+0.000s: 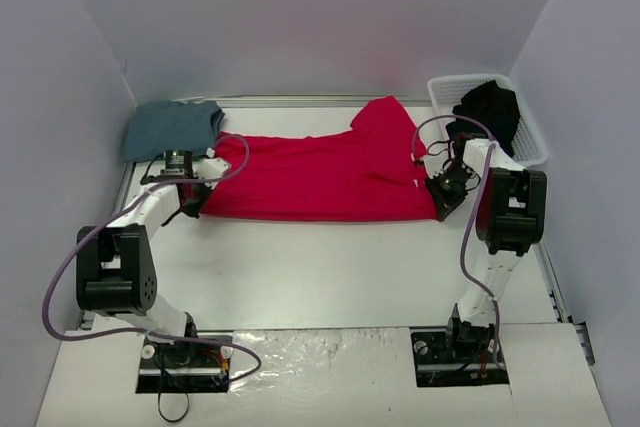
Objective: Fold and stack the t-shirts
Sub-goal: Fold the flattened tshirt in 1/3 of the way
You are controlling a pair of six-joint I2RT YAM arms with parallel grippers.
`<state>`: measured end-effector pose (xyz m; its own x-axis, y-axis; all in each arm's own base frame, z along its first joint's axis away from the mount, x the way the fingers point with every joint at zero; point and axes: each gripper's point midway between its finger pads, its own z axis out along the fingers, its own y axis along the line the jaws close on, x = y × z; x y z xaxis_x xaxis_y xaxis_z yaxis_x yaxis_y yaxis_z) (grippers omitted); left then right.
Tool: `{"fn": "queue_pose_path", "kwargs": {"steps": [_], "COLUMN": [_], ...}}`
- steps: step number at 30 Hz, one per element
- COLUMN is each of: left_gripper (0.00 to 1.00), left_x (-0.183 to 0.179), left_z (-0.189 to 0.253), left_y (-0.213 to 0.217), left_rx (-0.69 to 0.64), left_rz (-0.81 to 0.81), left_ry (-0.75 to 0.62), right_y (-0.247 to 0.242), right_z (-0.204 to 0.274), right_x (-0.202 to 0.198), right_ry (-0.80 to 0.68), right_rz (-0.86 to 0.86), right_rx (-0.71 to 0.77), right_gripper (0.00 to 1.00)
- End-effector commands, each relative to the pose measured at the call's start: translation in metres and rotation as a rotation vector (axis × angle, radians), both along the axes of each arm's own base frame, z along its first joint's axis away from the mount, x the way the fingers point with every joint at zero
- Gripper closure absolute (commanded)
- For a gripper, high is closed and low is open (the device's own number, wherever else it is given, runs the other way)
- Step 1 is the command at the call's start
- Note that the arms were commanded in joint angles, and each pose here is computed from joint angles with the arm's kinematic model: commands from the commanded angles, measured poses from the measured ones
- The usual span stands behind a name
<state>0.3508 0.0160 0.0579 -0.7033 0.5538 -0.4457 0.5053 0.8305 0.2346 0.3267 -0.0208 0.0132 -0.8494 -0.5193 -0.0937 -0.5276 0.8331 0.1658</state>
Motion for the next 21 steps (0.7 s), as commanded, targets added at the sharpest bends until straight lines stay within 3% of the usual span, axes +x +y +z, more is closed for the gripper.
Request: {"fn": "queue_pose_path", "kwargs": {"steps": [1, 14, 17, 18, 19, 21], "left_gripper": [0.98, 0.98, 0.90, 0.87, 0.82, 0.80], "left_x": [-0.017, -0.069, -0.082, -0.086, -0.087, -0.098], "left_z": [0.008, -0.001, 0.002, 0.003, 0.009, 0.013], "left_y": [0.025, 0.001, -0.006, -0.008, -0.010, -0.015], "left_rx": [0.057, -0.036, -0.053, -0.060, -0.062, -0.074], "left_rz": [0.009, -0.122, -0.195, -0.216, -0.231, -0.288], "left_ry": [0.015, 0.087, 0.101, 0.107, 0.096, 0.115], "right_y": [-0.008, -0.003, -0.002, -0.002, 0.000, 0.002], "right_z": [0.028, 0.032, 0.032, 0.032, 0.033, 0.036], "right_x": [-0.003, -0.007, -0.014, -0.014, -0.019, -0.023], "right_ry": [-0.017, -0.003, 0.016, 0.015, 0.031, 0.036], "right_rz": [0.007, 0.015, 0.027, 0.033, 0.040, 0.056], "right_rx": [-0.019, 0.011, 0.015, 0.015, 0.025, 0.029], "right_gripper": [1.00, 1.00, 1.00, 0.98, 0.85, 0.73]}}
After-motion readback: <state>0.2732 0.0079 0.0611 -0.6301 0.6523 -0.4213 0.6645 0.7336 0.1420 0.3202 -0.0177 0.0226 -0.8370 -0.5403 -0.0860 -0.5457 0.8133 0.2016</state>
